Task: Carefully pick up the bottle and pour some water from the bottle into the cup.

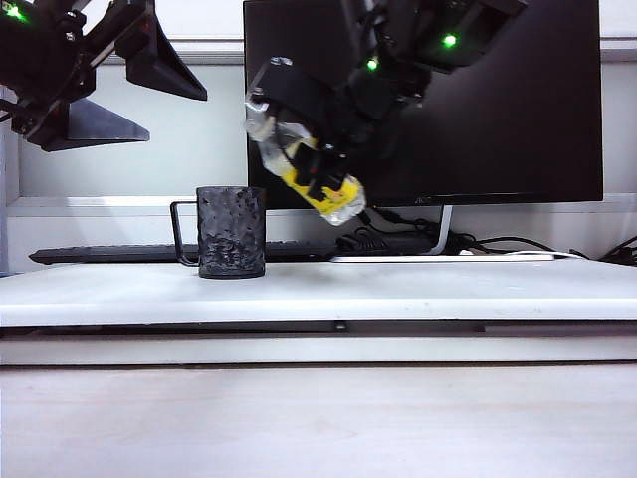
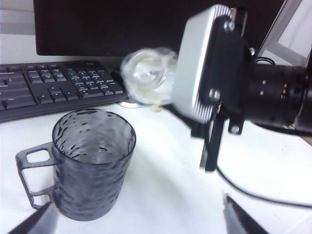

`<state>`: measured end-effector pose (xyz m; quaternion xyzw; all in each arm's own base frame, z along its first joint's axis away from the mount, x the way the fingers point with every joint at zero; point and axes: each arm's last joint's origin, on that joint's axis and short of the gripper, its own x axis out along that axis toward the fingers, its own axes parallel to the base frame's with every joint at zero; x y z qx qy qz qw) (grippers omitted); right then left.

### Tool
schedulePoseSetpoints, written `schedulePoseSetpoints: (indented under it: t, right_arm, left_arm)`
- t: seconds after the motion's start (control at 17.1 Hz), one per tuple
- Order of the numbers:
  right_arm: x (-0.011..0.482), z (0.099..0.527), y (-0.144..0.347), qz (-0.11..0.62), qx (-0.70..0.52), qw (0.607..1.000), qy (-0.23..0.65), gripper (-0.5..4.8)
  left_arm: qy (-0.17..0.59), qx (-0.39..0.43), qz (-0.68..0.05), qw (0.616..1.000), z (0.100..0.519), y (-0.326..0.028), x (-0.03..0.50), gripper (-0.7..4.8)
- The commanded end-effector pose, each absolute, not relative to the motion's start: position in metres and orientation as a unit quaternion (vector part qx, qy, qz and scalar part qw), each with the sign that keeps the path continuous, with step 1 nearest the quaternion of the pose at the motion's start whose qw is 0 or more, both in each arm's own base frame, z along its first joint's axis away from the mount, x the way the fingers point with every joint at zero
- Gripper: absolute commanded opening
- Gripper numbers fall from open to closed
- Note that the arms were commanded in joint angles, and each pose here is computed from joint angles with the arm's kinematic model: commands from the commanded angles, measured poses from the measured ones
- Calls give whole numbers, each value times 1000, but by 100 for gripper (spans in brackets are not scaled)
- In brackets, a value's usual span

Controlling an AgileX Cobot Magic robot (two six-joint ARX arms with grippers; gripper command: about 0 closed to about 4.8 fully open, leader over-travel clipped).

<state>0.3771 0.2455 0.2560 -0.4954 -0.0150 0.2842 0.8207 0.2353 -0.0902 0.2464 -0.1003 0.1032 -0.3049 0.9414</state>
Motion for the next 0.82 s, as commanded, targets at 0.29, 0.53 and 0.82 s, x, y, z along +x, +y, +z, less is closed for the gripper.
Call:
schedulePoseSetpoints:
  t: [0.29, 0.53, 0.82]
  right_arm:
    - [371, 271, 254, 253, -555, 789, -67, 202]
    - [377, 264, 256, 241, -571, 780, -86, 202]
    - [386, 249, 260, 232, -593, 765, -93, 202]
  left_arm:
    - [111, -98, -305, 941, 246, -90, 235, 479]
    - [117, -98, -307, 939, 245, -90, 235, 479]
    - [132, -98, -305, 938, 242, -90, 234, 479]
